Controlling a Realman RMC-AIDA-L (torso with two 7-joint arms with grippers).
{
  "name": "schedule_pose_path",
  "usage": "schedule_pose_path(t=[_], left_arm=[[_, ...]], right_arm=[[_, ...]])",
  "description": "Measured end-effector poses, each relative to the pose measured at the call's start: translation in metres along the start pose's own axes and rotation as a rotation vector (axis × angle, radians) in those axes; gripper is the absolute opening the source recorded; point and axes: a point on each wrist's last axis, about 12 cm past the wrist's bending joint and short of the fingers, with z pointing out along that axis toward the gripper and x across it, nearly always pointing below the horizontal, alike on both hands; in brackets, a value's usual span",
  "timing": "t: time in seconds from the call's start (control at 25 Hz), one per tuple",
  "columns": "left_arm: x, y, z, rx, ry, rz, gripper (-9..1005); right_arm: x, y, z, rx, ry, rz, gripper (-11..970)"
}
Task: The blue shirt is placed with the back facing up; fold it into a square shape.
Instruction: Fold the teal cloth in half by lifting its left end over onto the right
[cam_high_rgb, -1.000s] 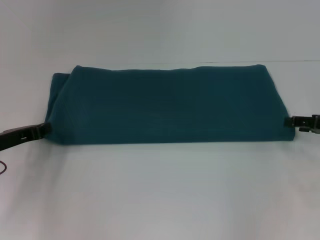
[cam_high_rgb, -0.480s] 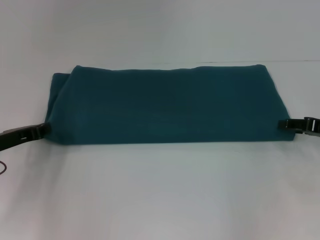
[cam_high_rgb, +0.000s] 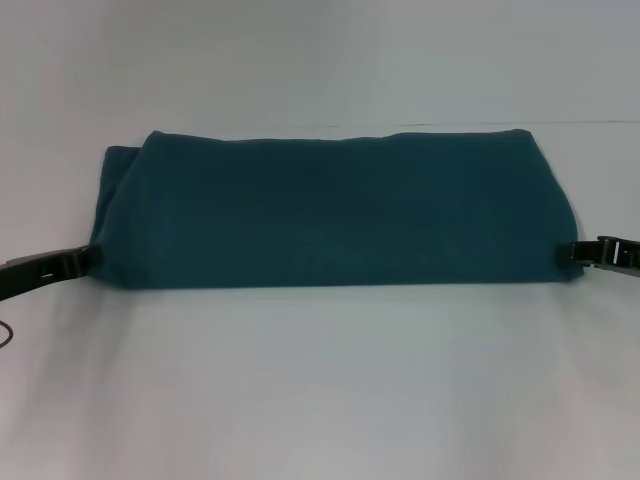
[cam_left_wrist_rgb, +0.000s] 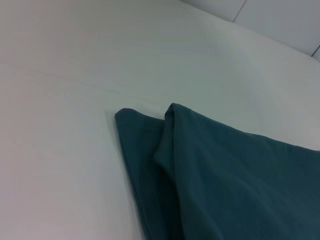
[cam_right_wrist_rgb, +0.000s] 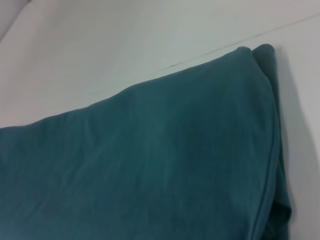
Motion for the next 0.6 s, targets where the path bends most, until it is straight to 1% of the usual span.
schedule_pose_path(t=[0.04,0.24,0.48,0.6], left_arm=[[-0.0001,0.0,0.0,0.0,0.0,0.0,3],[0.0004,0.0004,-0.0004,-0.001,0.0,0.0,4],[0.0025,0.0017,-0.0024,-0.003,0.001,-0.004,5],[0.0021,0.0014,-0.0035,0.003,0.0,-0.004,5]], right_arm=[[0.0004,-0.0002,0.0,0.001,0.001,-0.003,473],[0.0021,-0.0001,0.0001,-0.003,0.004,-0.009,253],[0.0044,-0.0007,-0.0005,-0.008,0.002,-0.01,27],[0.0045,0.0002,-0.0012,-0.017,0.003,-0.015,11]])
